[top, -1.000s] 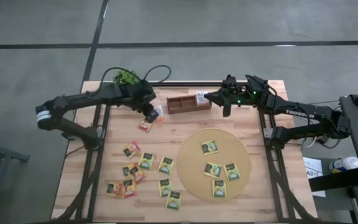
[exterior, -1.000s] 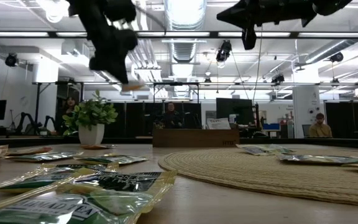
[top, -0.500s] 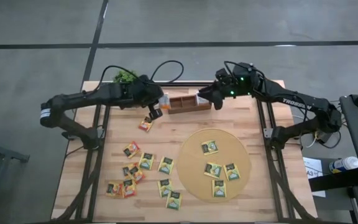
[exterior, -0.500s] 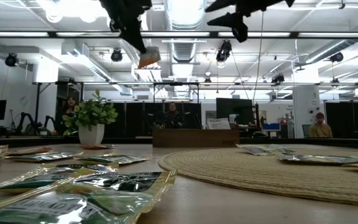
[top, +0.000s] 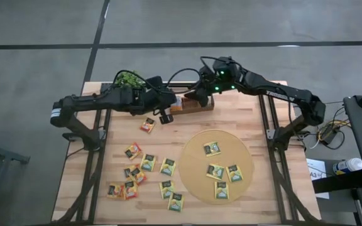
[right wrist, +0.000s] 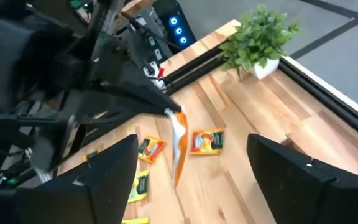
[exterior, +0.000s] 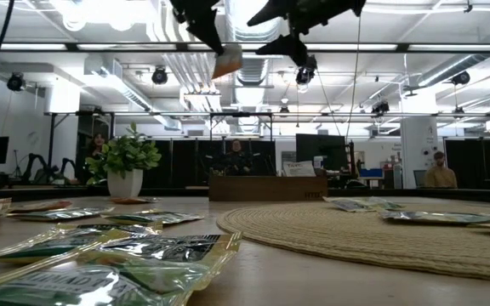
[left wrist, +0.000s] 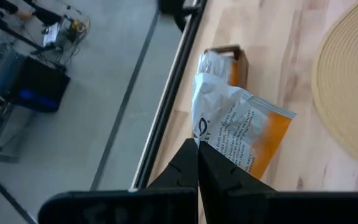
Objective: Pick & Place Tea
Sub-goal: Put the white tea bag into the right section of the wooden organizer
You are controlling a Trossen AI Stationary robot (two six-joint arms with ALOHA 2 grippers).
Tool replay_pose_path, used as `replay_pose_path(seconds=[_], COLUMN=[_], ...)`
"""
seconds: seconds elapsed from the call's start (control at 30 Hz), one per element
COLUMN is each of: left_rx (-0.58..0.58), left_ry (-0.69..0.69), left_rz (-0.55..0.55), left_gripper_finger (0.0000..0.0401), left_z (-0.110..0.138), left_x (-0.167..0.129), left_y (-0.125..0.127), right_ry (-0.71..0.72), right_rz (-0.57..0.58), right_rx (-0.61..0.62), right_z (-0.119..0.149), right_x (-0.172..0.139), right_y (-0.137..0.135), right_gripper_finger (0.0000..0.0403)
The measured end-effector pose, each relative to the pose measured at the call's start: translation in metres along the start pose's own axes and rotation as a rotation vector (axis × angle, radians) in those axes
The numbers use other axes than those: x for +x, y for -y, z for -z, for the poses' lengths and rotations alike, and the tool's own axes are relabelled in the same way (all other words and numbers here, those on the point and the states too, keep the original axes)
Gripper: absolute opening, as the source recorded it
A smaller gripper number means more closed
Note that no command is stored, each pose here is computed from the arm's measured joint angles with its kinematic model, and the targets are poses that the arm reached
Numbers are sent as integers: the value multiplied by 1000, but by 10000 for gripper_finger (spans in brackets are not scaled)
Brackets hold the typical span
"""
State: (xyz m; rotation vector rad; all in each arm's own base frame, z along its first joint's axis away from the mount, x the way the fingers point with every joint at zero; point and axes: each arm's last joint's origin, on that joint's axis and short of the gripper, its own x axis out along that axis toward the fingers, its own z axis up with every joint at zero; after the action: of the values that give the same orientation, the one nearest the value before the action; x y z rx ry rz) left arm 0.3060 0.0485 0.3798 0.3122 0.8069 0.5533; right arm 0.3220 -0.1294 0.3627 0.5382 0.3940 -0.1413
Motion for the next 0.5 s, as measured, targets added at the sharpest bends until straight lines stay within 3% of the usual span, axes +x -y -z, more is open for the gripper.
replay_pose_path(seconds=[0.27,0.5], left_rx=[-1,-1], left_ry=[4,4], left_rz=[-3,-3], left_gripper_finger=[0,0], left_z=[-5,-5], left_x=[3,3], left_y=[1,1], right_ry=[-79,-113], right_rz=[-66,-113], right_rx=[0,-2], right_z=[-3,0], right_x=[27,38], right_y=[2,1], right_gripper_finger=[266,208])
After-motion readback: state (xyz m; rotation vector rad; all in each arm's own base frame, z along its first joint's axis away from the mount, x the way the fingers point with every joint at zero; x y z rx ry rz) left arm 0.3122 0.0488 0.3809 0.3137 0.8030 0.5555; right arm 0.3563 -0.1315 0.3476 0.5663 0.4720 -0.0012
